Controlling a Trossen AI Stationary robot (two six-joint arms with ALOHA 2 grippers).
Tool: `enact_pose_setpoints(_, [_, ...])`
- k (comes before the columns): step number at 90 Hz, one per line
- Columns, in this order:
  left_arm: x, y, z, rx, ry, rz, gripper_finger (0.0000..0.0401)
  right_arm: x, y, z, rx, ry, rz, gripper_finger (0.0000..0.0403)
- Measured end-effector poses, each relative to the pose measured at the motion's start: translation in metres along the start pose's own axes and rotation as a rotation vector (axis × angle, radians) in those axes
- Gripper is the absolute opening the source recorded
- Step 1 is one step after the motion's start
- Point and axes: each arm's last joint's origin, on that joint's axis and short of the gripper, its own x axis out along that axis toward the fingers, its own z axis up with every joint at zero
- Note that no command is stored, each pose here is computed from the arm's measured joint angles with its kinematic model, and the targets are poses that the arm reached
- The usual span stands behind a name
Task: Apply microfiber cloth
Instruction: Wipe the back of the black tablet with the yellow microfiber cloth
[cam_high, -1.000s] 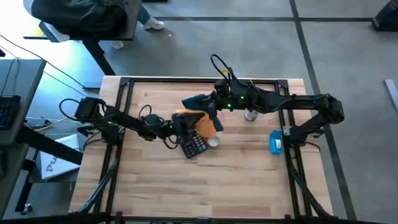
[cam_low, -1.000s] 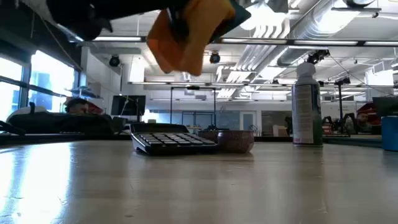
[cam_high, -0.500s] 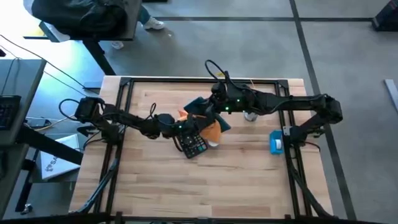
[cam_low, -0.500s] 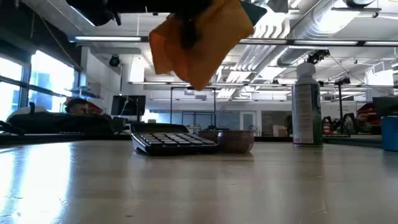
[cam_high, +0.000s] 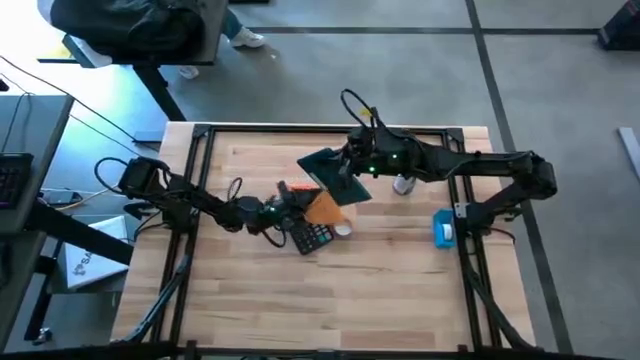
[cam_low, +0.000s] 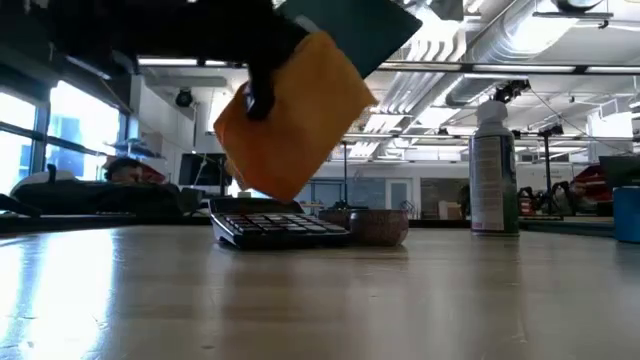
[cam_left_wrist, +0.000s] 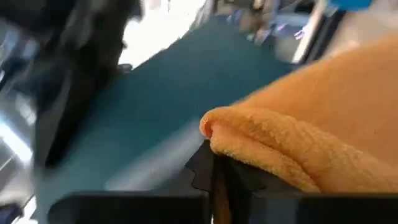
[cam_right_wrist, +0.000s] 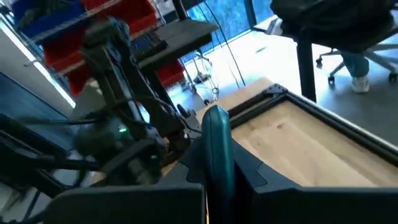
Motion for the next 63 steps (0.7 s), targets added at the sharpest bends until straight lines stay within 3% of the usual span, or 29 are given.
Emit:
enact_pose_setpoints(8, [-0.002, 0.015, -0.003, -0.016, -0.001, 0.135, 0.0, 0.001, 0.001, -0.003, -0.003, 0.02, 0.001, 0.0])
enact_pose_setpoints(16, [0.0, 0.022, -0.003, 0.089, -0.013, 0.15, 0.0, 0.003, 0.001, -0.004, -0.008, 0.015, -0.009, 0.0])
enact_pose_setpoints(31, [0.006, 0.036, -0.004, 0.143, 0.028, 0.205, 0.0, 0.004, 0.004, -0.003, -0.013, -0.006, -0.006, 0.0])
enact_pose_setpoints(45, [0.002, 0.03, -0.009, 0.1, 0.075, 0.164, 0.0, 0.001, 0.0, -0.004, -0.064, 0.008, -0.023, 0.0])
enact_pose_setpoints(63, [-0.015, 0.016, -0.005, -0.016, 0.005, 0.101, 0.0, -0.018, -0.004, 0.019, -0.136, -0.123, -0.111, 0.0])
